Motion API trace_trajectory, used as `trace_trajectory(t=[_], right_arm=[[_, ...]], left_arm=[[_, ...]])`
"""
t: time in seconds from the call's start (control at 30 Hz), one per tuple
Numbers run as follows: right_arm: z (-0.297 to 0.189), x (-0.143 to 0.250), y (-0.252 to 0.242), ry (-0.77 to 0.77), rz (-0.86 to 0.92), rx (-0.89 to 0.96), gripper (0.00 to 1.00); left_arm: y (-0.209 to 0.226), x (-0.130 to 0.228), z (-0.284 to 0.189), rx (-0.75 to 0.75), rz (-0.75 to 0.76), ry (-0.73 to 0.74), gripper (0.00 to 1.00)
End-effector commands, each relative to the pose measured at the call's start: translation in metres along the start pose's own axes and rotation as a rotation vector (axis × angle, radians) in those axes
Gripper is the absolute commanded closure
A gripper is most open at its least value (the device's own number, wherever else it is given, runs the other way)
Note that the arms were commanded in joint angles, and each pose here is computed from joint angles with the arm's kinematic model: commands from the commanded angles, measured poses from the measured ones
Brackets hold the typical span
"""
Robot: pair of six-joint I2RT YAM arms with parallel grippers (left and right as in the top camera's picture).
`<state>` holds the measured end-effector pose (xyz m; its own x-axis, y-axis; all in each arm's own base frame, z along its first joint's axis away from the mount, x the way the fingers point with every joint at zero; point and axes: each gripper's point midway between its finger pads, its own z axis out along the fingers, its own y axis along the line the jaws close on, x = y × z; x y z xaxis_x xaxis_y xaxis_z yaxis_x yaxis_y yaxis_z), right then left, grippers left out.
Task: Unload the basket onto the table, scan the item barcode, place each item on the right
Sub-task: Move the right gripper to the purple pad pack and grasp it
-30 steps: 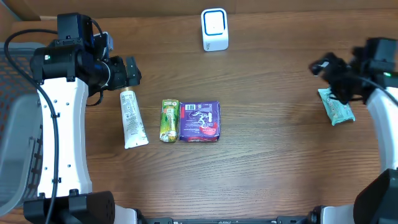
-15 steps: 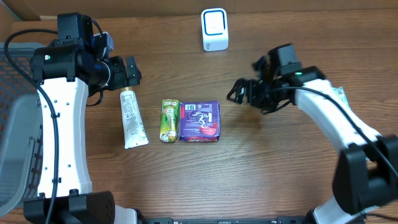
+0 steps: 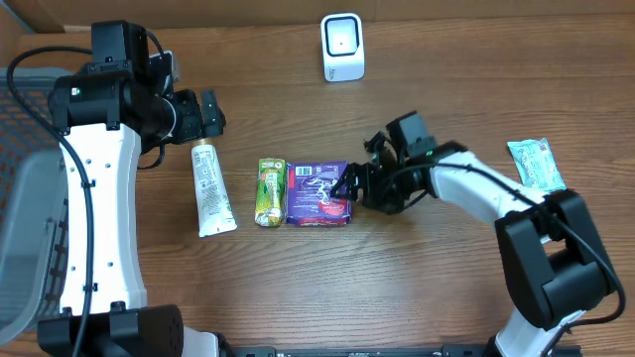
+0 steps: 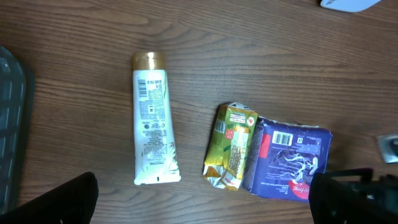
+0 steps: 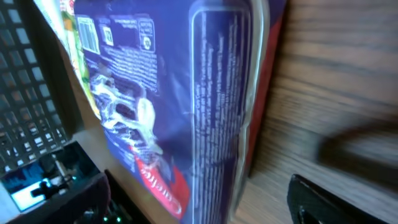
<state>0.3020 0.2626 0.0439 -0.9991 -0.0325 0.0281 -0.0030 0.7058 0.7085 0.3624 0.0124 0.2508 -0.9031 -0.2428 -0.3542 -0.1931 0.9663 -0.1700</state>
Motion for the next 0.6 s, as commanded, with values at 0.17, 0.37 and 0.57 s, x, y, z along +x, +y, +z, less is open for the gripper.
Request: trace_trajectory(t=[0.17,0.37,0.57], right_arm=[[0.017,0.003,0.005,-0.019,0.21,-0.092,0.1],[0.032,0.008,-0.006,-0.066,0.357,-0.02,0.21],[0.038,0.008,-0.015,-0.118,0.442,0.044,0.24]], left_arm=[[-0.001,-0.002,0.003,0.004,-0.002,0.003,0.0],[-0.001,-0.002,0.003,0.004,-0.002,0.003,0.0],[-0.001,-0.002,0.003,0.004,-0.002,0.003,0.01]])
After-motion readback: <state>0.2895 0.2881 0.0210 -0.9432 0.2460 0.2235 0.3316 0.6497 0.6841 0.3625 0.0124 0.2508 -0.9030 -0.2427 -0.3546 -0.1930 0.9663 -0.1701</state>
